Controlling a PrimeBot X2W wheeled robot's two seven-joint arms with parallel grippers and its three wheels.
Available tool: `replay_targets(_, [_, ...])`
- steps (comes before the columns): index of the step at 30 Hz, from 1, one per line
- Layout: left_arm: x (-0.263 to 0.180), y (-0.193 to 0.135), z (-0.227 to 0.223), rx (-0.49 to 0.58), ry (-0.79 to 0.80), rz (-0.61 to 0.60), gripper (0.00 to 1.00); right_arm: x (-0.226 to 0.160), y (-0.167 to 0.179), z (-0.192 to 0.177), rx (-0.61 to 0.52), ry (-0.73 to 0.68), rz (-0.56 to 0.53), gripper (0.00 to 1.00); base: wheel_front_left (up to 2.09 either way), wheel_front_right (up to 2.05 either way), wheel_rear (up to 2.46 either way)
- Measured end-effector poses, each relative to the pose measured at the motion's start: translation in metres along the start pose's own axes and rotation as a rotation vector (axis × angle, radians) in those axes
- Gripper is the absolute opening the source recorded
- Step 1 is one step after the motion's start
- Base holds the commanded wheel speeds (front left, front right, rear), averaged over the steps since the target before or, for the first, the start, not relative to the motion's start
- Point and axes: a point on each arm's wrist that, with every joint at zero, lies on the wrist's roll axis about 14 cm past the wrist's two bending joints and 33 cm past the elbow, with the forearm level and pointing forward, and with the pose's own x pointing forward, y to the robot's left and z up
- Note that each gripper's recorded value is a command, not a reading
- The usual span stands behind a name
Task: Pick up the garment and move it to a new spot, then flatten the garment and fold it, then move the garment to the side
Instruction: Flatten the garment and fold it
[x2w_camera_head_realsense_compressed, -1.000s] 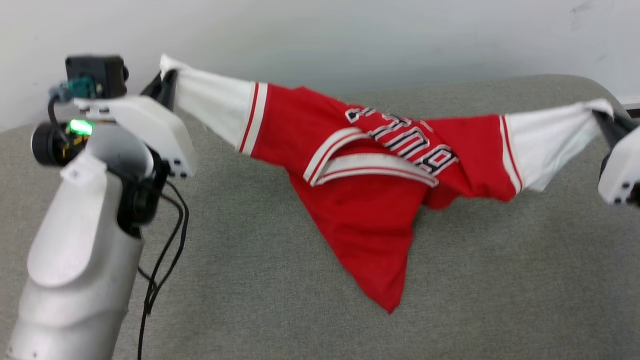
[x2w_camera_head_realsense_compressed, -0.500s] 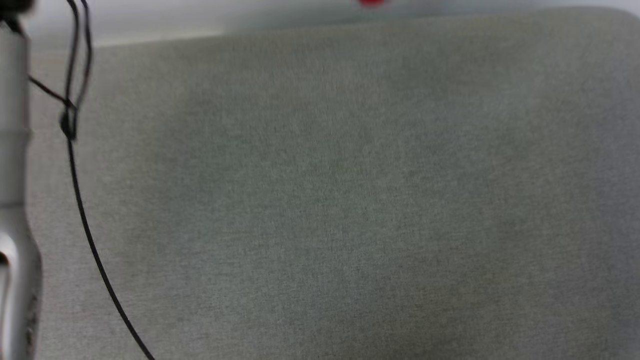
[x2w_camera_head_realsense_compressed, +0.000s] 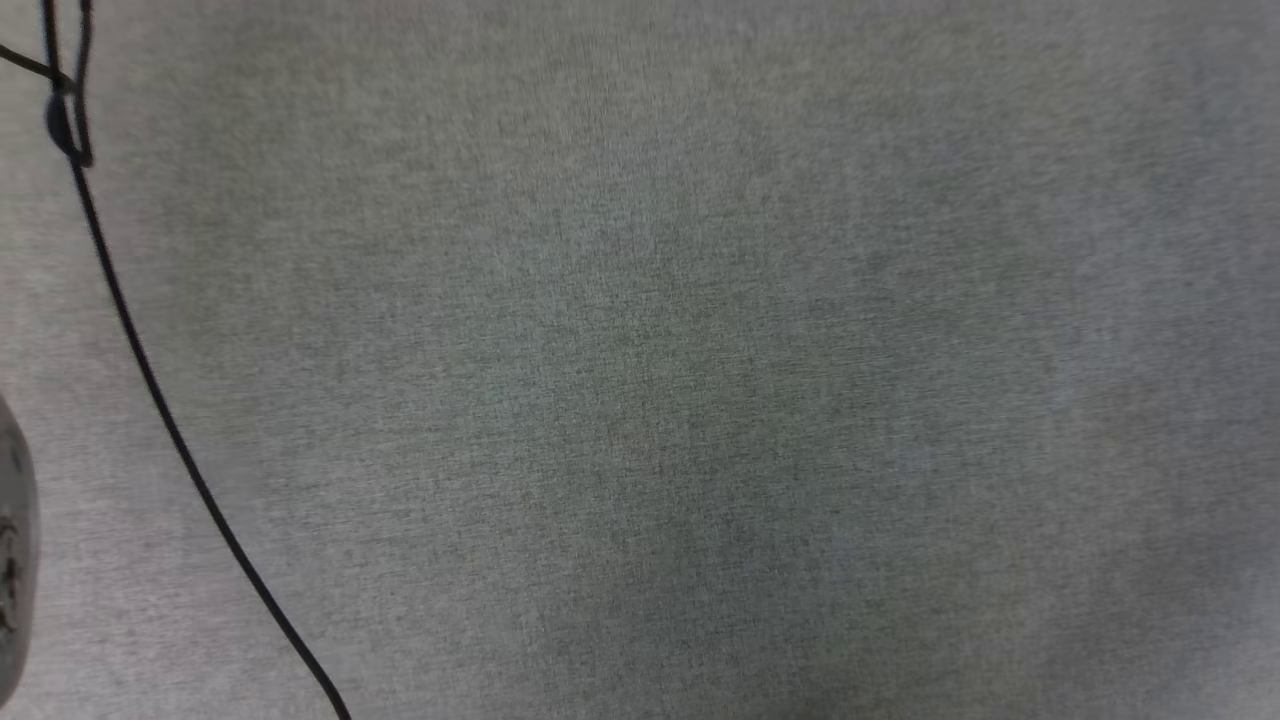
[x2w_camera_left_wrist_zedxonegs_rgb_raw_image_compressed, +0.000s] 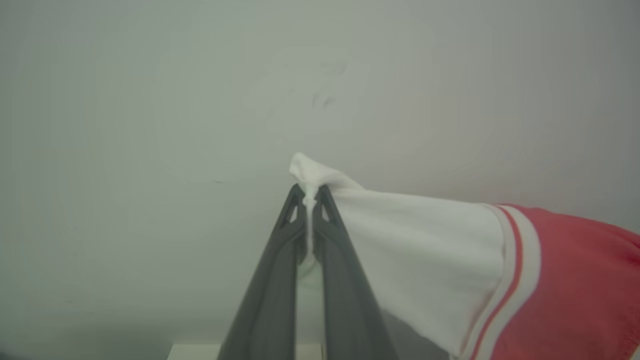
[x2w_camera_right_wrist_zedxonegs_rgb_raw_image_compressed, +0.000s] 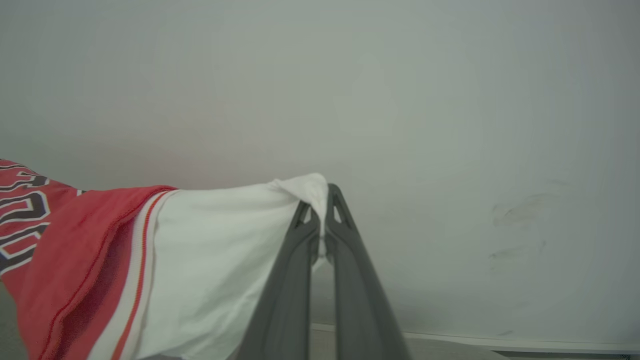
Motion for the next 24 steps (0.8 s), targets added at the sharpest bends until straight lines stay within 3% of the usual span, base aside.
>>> replay_targets(6, [-0.009, 0.009, -0.09, -0.051, 0.136, 0.01, 0.0, 0.004, 0.016, -0.088, 0.045, 0.147, 0.031, 0.0, 0.0, 0.0, 0.0])
replay_targets(14, [-0.071, 0.029, -0.16, -0.133, 0.279, 0.054, 0.0, -0.054, 0.022, -0.174, 0.148, 0.346, 0.023, 0.0, 0.0, 0.0, 0.0])
replay_targets(24, [-0.152, 0.062, -0.142, -0.131, 0.275, 0.105, 0.0, -0.133, 0.02, -0.176, 0.185, 0.379, 0.04, 0.0, 0.0, 0.0, 0.0])
